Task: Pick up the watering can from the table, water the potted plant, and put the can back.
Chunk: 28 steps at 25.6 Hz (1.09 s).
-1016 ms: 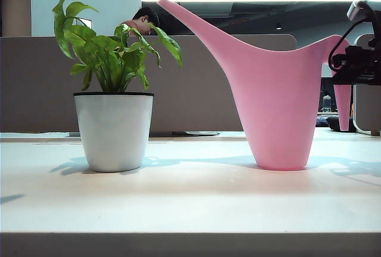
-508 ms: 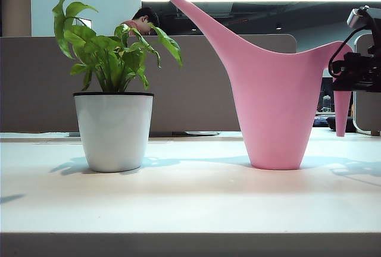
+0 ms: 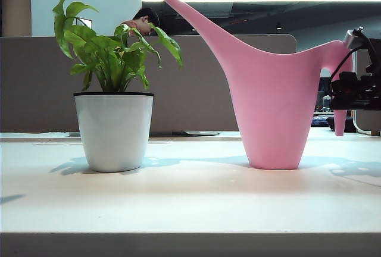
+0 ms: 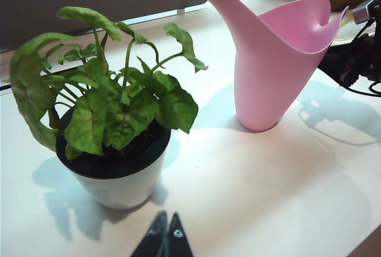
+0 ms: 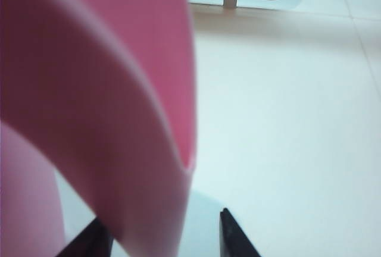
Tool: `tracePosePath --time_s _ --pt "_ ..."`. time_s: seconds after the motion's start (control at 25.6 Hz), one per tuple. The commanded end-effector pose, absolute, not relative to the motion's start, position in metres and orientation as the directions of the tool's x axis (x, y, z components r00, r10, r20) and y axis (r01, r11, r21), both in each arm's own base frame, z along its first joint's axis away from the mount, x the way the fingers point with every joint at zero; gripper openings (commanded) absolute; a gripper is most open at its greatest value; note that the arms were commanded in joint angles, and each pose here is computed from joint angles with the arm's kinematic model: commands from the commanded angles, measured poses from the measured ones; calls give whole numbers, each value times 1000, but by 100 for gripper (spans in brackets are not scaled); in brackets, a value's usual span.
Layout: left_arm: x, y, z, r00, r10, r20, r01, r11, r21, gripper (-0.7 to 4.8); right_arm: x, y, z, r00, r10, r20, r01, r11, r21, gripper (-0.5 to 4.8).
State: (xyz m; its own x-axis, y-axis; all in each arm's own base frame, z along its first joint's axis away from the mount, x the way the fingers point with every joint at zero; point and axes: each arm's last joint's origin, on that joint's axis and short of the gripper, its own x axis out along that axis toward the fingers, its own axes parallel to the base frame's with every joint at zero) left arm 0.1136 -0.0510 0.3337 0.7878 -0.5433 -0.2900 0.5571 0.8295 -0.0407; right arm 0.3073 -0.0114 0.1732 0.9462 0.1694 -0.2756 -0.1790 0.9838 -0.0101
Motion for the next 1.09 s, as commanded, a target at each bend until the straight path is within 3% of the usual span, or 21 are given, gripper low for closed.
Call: tracePosePath --time_s 0.04,0.12,0.39,0.9,1.06,1.09 --pt "113 -51 336 793 -542 -279 556 831 -36 -5 311 -11 176 960 171 -220 -180 983 -25 245" --pt "113 -51 336 792 -542 -279 556 831 -36 -5 314 -11 173 961 175 -214 -180 984 -3 274" --pt "113 -51 334 788 -540 -294 555 831 -39 -5 319 -11 176 975 184 -122 -188 982 -15 274" --pt "113 -51 333 785 -539 -306 555 831 -42 -5 322 -12 171 981 179 -77 -182 983 -26 268" --pt "113 -51 333 785 -539 -306 555 831 -43 -5 322 -12 172 981 179 -72 -182 983 -28 256" --pt "113 -51 333 785 -539 -306 555 831 -42 -5 322 -12 172 981 179 -71 -182 983 -28 196"
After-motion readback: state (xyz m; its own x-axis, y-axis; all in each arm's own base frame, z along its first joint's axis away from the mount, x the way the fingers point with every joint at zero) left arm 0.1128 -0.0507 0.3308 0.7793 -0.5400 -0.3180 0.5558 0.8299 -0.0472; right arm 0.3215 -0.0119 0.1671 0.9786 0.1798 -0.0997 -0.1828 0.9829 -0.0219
